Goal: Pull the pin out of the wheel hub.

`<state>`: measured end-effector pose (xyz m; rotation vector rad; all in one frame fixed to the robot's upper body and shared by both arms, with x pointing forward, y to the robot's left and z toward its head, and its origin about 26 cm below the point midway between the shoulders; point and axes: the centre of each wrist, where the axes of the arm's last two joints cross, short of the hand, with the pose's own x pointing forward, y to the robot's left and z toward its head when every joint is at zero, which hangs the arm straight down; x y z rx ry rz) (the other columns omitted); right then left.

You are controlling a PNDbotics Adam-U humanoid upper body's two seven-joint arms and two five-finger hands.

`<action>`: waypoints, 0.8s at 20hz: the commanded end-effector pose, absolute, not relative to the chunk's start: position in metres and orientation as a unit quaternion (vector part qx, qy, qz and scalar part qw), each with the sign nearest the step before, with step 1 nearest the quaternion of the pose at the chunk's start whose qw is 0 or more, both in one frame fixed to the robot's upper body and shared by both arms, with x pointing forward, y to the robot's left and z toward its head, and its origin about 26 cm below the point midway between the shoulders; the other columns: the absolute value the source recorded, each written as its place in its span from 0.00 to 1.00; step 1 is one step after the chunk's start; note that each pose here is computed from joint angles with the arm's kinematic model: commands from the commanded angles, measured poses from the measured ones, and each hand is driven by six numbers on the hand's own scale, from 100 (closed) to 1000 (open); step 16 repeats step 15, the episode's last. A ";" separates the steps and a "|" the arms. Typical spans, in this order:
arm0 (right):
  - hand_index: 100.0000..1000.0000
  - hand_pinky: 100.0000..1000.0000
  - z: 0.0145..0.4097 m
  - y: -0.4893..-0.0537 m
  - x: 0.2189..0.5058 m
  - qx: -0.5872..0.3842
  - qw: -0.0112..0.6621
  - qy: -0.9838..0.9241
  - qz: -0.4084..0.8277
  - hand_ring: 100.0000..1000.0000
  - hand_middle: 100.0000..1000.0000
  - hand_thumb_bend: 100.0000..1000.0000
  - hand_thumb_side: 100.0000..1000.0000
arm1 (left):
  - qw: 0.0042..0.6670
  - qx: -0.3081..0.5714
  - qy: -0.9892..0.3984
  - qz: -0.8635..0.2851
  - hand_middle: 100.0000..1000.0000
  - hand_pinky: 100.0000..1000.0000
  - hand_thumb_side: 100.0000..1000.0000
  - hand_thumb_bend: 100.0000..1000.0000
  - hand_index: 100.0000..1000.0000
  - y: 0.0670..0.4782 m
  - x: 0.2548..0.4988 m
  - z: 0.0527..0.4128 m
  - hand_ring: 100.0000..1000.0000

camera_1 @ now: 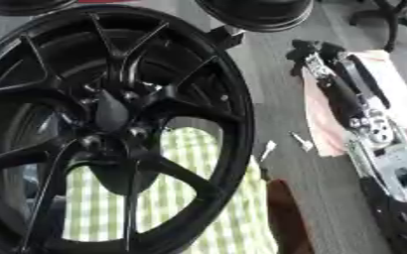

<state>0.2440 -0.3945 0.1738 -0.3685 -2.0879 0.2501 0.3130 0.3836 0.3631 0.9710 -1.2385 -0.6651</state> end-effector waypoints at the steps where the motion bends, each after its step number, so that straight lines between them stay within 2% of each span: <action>1: 0.57 0.91 0.182 -0.394 0.242 -0.150 0.469 -0.864 0.108 0.96 0.34 0.00 0.64 | 0.626 0.444 -0.581 -0.272 0.65 0.79 0.80 0.11 0.77 0.380 0.293 0.374 0.68; 4: 0.57 0.91 0.182 -0.393 0.243 -0.146 0.468 -0.865 0.110 0.96 0.34 0.00 0.64 | 0.552 0.423 -0.680 -0.230 0.62 0.78 0.80 0.01 0.75 0.362 0.278 0.356 0.67; 5: 0.57 0.91 0.182 -0.393 0.243 -0.145 0.467 -0.865 0.111 0.96 0.34 0.00 0.66 | 0.527 0.404 -0.717 -0.212 0.62 0.78 0.80 0.15 0.74 0.355 0.274 0.352 0.66; 6: 0.57 0.91 0.182 -0.393 0.243 -0.145 0.465 -0.866 0.112 0.96 0.34 0.00 0.64 | 0.501 0.381 -0.753 -0.192 0.61 0.78 0.76 0.00 0.74 0.350 0.273 0.349 0.66; 12: 0.57 0.91 0.184 -0.393 0.244 -0.141 0.455 -0.872 0.111 0.96 0.35 0.00 0.63 | 0.389 0.242 -0.881 -0.119 0.59 0.77 0.74 0.00 0.73 0.330 0.285 0.309 0.64; 16: 0.57 0.91 0.185 -0.392 0.244 -0.139 0.450 -0.876 0.108 0.96 0.35 0.00 0.63 | 0.368 0.203 -0.901 -0.111 0.58 0.76 0.72 0.00 0.72 0.317 0.291 0.283 0.62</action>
